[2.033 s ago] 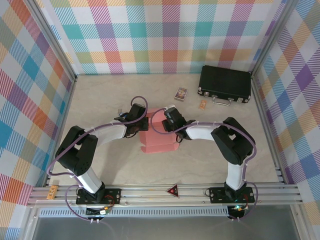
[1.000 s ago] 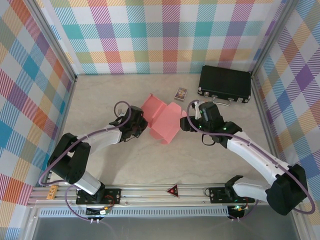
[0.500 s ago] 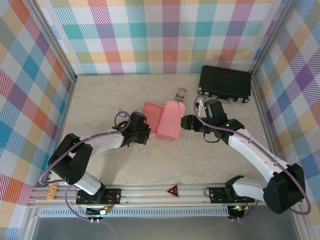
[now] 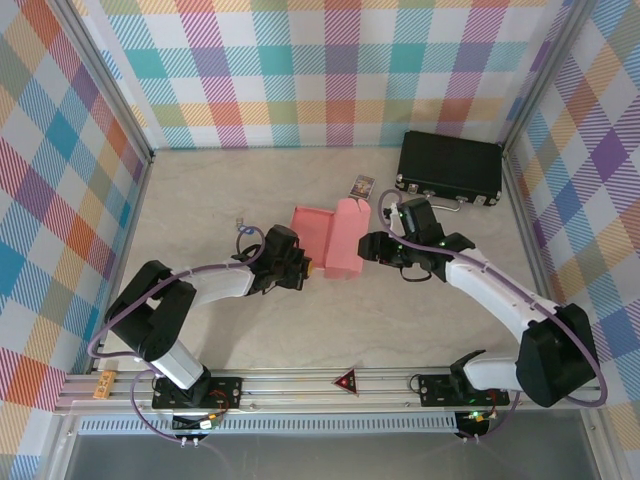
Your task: Fold the paper box
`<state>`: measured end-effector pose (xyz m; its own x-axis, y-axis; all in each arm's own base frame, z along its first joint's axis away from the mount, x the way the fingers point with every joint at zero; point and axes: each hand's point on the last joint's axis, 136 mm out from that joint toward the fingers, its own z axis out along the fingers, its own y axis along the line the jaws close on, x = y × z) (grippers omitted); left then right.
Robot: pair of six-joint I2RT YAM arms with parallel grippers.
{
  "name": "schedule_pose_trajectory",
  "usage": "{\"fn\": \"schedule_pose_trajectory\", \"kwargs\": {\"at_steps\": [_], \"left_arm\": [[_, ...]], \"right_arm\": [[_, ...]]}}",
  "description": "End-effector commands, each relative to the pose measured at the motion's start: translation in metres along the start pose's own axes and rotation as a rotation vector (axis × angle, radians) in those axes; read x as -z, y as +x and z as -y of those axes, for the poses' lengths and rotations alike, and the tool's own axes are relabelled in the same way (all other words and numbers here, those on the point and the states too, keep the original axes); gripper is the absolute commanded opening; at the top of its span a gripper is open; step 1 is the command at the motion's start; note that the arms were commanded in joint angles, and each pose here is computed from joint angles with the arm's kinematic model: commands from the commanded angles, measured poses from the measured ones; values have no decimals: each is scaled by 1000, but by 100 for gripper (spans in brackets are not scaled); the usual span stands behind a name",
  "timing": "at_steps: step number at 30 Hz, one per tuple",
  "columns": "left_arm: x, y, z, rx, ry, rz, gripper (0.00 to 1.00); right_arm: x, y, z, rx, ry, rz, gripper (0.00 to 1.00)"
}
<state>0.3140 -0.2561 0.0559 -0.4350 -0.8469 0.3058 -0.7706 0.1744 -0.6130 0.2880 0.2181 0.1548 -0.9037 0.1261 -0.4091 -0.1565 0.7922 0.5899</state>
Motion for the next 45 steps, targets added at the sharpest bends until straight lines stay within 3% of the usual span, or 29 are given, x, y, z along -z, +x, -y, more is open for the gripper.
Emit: {"fn": "schedule_pose_trajectory", "kwargs": {"at_steps": [1, 18, 21, 29, 35, 40, 45], "left_arm": [[-6, 2, -18, 20, -52, -11, 0], [-14, 6, -24, 43, -66, -34, 2], [-16, 7, -22, 39, -57, -43, 14], [-13, 9, -14, 2, -37, -41, 67], [-1, 2, -7, -62, -16, 11, 90], [20, -10, 4, -179, 11, 107, 97], [54, -35, 17, -382, -32, 300, 100]], "right_arm": [[2, -11, -14, 1, -44, 15, 45], [-2, -14, -14, 2, -30, 3, 6], [0, -16, -12, 1, -7, 4, 3], [5, -21, -8, 7, 48, 12, 3], [8, -27, -3, 27, 101, 15, 3], [6, -30, -1, 38, 126, 5, 3], [2, -32, 1, 44, 146, -19, 3]]}}
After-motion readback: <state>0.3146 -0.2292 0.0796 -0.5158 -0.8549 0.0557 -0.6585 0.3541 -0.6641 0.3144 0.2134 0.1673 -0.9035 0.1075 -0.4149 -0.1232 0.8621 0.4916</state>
